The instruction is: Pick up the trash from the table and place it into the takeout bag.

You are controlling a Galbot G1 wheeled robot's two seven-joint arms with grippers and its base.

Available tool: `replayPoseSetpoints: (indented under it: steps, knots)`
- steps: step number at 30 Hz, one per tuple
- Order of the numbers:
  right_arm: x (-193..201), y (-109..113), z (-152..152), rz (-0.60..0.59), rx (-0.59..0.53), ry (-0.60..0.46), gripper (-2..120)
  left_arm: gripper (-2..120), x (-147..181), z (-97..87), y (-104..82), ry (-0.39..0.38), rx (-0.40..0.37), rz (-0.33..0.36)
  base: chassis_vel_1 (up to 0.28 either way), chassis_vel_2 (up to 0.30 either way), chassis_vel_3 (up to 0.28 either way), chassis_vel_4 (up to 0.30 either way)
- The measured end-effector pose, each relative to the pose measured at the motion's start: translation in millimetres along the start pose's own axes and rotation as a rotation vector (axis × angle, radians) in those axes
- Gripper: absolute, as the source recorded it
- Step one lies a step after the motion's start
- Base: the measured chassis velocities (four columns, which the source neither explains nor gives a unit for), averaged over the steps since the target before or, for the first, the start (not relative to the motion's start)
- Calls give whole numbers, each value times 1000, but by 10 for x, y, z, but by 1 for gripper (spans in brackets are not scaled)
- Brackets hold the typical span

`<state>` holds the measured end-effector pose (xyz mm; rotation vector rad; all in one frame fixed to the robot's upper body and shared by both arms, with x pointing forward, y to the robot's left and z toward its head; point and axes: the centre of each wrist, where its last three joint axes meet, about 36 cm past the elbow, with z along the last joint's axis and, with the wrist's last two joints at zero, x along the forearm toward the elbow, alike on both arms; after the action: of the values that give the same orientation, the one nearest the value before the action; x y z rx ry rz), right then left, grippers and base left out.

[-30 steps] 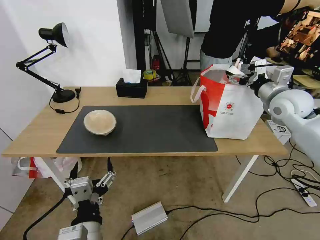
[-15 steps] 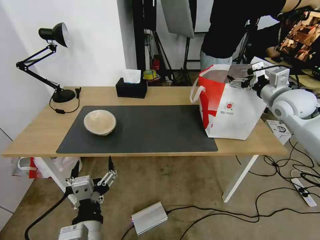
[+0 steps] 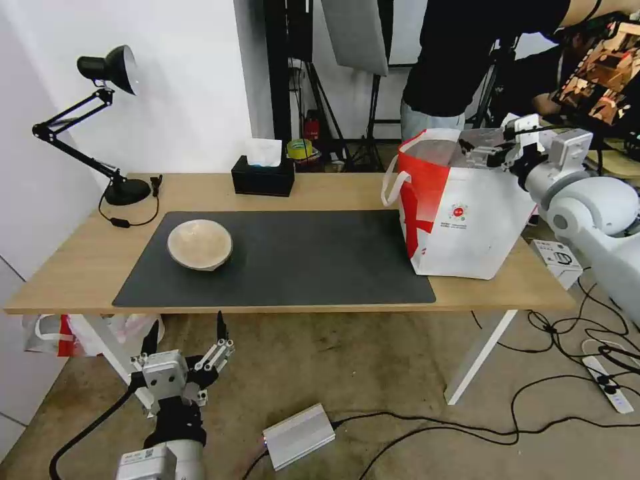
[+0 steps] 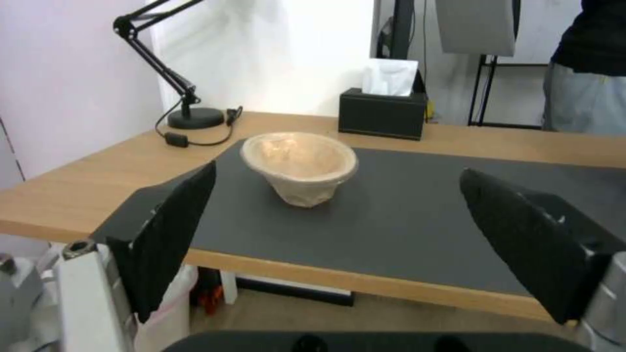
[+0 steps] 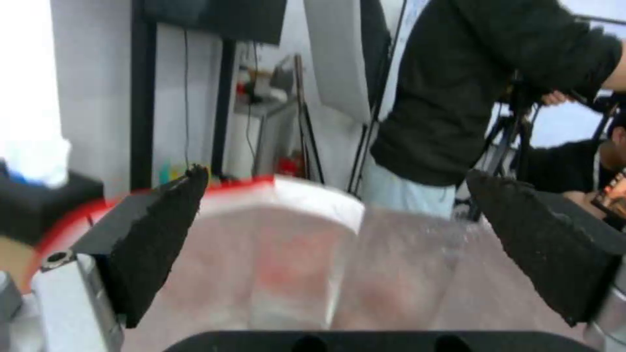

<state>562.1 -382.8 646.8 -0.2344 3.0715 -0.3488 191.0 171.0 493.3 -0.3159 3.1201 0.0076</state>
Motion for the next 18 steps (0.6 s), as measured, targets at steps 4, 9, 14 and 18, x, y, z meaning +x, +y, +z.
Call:
replayPoseSetpoints:
  steps: [4, 9, 14, 18]
  knots:
    - [75, 105, -102, -6, -60, -86, 100, 100, 1, 1, 1, 1, 0, -1, 0, 0, 0, 0]
    - [178, 261, -164, -14, -136, -194, 100, 100, 6, 4, 9, 4, -4, -4, 0, 0, 0, 0]
    - [446, 478, -231, -12, -214, -339, 100, 100, 9, 6, 10, 6, -4, -6, 0, 0, 0, 0]
    - [661, 629, -194, -32, -239, -360, 100, 100, 8, 7, 12, 5, -5, -7, 0, 0, 0, 0]
